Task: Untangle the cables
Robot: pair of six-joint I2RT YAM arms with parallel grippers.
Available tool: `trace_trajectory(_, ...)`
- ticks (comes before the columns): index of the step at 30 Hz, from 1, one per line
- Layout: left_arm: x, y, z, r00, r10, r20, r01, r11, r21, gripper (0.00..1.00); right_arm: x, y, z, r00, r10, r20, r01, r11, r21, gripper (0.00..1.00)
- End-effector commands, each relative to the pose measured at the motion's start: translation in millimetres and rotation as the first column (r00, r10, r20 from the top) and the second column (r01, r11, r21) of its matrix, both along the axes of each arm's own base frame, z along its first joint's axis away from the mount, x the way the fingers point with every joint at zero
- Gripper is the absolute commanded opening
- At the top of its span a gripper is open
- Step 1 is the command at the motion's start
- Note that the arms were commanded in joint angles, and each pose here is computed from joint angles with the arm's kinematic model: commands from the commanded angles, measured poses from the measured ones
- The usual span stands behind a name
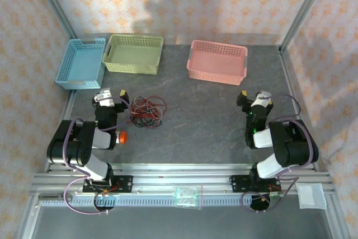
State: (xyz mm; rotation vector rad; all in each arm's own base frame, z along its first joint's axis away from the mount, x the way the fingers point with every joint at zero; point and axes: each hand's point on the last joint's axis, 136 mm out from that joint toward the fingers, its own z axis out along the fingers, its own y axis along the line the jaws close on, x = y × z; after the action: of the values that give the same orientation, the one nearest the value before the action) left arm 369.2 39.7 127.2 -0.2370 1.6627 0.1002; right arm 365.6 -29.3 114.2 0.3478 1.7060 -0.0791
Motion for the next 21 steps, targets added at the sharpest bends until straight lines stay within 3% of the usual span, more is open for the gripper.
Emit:
trace_trajectory(1,2.3,-1.9,6.6,1.000,-0.011,0.021,0.011,1.000,-0.001,0.99,2.8,-0.4,12.5,0.999,0.000,0.046,0.000,1.000,-0.001,1.00)
trace_trajectory(21,1.1,1.4,6.8,1.000,0.010,0.024,-0.010,1.000,-0.004,0.99,3.3,-0.5,12.2,0.999,0.001,0.045,-0.001,1.000,-0.001,1.00)
